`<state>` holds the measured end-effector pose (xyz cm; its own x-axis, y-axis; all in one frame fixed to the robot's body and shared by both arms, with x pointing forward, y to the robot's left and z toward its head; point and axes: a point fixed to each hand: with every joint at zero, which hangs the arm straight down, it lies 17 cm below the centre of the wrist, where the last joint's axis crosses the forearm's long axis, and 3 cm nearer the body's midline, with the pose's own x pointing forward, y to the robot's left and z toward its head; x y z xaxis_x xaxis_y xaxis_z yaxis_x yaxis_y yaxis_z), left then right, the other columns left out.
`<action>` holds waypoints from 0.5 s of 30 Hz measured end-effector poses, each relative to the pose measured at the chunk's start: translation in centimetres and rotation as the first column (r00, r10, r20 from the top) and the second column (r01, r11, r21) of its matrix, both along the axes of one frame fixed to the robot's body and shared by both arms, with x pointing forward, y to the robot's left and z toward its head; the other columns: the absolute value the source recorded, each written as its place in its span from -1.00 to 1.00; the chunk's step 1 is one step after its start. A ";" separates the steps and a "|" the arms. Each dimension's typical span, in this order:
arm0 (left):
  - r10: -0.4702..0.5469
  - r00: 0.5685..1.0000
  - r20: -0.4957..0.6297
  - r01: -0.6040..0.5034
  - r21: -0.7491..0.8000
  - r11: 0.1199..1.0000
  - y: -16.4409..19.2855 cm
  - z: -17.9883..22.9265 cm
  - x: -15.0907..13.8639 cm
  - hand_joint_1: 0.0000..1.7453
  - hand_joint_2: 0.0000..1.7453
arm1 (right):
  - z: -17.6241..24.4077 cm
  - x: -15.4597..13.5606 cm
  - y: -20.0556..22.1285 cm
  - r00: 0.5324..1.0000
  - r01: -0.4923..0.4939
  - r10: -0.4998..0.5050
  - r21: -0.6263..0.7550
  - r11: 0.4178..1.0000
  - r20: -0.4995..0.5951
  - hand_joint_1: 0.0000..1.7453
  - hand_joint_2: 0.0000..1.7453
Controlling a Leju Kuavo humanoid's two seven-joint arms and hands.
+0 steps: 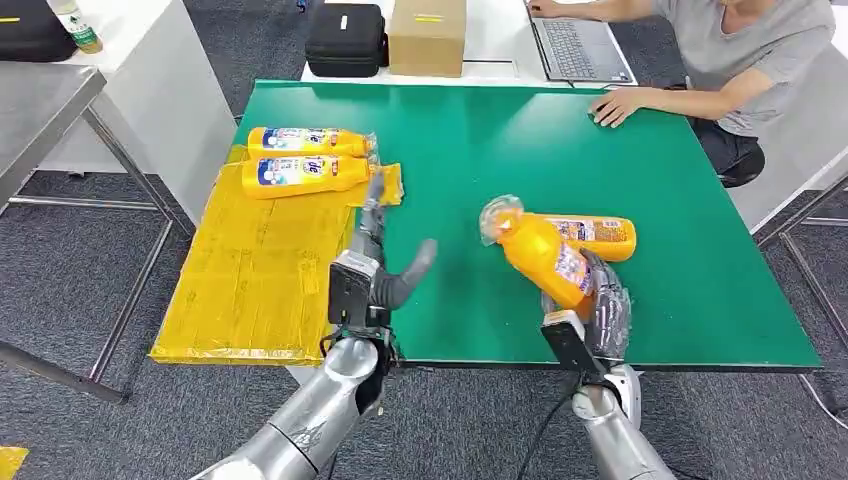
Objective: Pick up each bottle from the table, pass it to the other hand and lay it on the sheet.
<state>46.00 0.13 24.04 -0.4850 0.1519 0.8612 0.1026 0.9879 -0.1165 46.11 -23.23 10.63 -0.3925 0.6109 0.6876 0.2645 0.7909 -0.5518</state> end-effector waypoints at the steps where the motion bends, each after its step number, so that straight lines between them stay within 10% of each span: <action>1: -0.025 1.000 -0.016 0.025 -0.008 1.000 -0.6 -0.5 -0.2 -1.00 1.00 | 0.0 -0.1 0.5 1.000 -0.012 0.012 -0.019 1.000 0.005 1.00 1.00; 15: -0.030 0.998 0.061 0.020 0.157 0.987 -3.9 -0.6 -2.7 -1.00 1.00 | 3.4 0.0 3.5 0.996 -0.039 0.034 0.062 0.997 0.078 1.00 1.00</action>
<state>43.32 -3.74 23.40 -0.5363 0.0310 0.8434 0.1301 0.9904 0.0463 46.14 -19.72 14.04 -0.4672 0.5511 0.6913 0.2743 0.8337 -0.4793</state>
